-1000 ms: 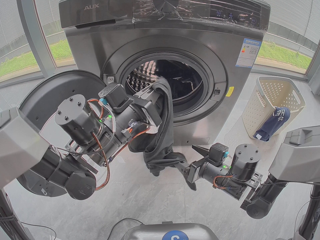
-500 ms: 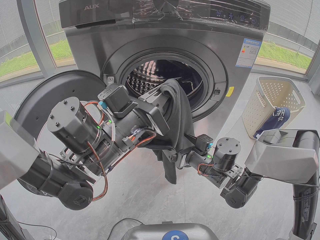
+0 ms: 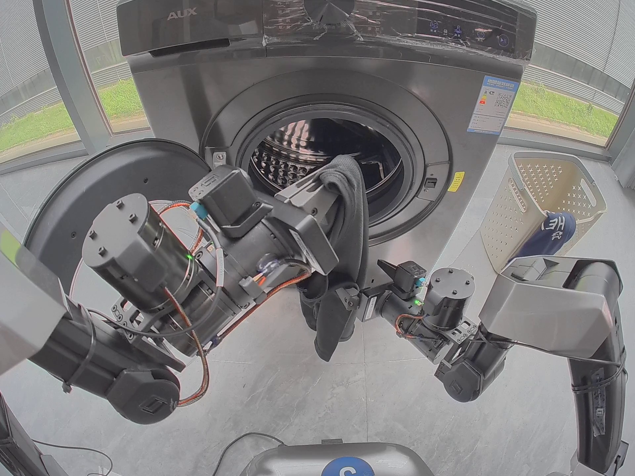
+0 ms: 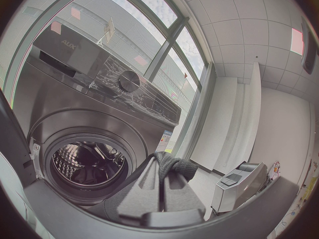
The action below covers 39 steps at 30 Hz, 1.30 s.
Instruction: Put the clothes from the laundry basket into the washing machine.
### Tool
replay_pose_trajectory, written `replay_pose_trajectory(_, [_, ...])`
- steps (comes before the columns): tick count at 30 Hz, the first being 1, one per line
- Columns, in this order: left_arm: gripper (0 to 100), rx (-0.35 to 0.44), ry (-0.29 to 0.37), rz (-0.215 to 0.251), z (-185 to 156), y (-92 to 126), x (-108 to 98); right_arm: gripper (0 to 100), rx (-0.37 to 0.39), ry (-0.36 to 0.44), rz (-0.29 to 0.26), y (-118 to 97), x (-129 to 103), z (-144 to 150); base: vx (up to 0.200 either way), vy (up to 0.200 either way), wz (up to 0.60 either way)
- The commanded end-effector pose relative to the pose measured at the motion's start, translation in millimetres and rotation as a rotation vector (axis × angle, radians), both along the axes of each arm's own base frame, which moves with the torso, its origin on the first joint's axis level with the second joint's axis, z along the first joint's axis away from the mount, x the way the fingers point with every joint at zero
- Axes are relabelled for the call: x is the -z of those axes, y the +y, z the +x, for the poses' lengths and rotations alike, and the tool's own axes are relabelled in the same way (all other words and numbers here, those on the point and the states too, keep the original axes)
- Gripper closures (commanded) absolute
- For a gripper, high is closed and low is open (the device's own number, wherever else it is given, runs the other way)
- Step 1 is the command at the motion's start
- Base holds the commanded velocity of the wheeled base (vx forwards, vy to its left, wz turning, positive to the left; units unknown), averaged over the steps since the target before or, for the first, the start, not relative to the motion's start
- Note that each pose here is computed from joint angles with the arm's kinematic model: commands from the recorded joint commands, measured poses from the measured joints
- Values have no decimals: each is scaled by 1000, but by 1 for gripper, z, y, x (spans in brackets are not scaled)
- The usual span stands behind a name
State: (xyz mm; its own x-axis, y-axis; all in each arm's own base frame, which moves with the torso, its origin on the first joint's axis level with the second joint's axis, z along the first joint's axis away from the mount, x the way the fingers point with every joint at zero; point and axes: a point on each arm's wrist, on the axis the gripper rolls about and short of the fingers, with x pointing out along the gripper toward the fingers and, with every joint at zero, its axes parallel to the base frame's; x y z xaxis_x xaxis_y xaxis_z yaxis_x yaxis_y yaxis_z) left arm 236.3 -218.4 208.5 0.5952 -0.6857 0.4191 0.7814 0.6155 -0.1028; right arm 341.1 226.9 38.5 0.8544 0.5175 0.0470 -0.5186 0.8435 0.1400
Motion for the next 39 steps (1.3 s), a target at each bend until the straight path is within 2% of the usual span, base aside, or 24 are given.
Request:
replay_pose_trajectory(1, [100,8,-5,-4,-2,-1,-2,0,0,-5,2,4,11,6,0,0,0])
replay_pose_trajectory(8, [100,11,-10,-10,-5,0,-5,0,8,-30,17,10,21,22,0,0,0])
replay_pose_trajectory(21, [100,8,-11,-12,-4,1,-5,0,8,-19,10,11,30,25,0,0,0])
replay_pose_trajectory(22, [100,5,-11,-12,-4,1,-5,100,9,-24,15,11,28,26,0,0,0])
replay_pose_trajectory(28, [100,-17,5,-6,-2,6,-2,100,35,-28,17,0,24,30,0,0,0])
replay_pose_trajectory(31, [100,-97,38,25,12,25,10,100,78,-60,39,-18,4,36,0,0,0])
replay_pose_trajectory(33, [100,-137,64,44,20,34,18,100,83,-62,40,-21,0,36,0,0,0])
replay_pose_trajectory(34, [100,-158,83,57,24,39,25,100,102,-67,44,-32,-10,35,0,0,0])
replay_pose_trajectory(38, [100,-192,134,94,32,45,42,100,115,-62,41,-43,-18,29,0,0,0])
replay_pose_trajectory(39, [100,-207,165,117,37,48,53,100,116,-62,41,-48,-25,23,0,0,0])
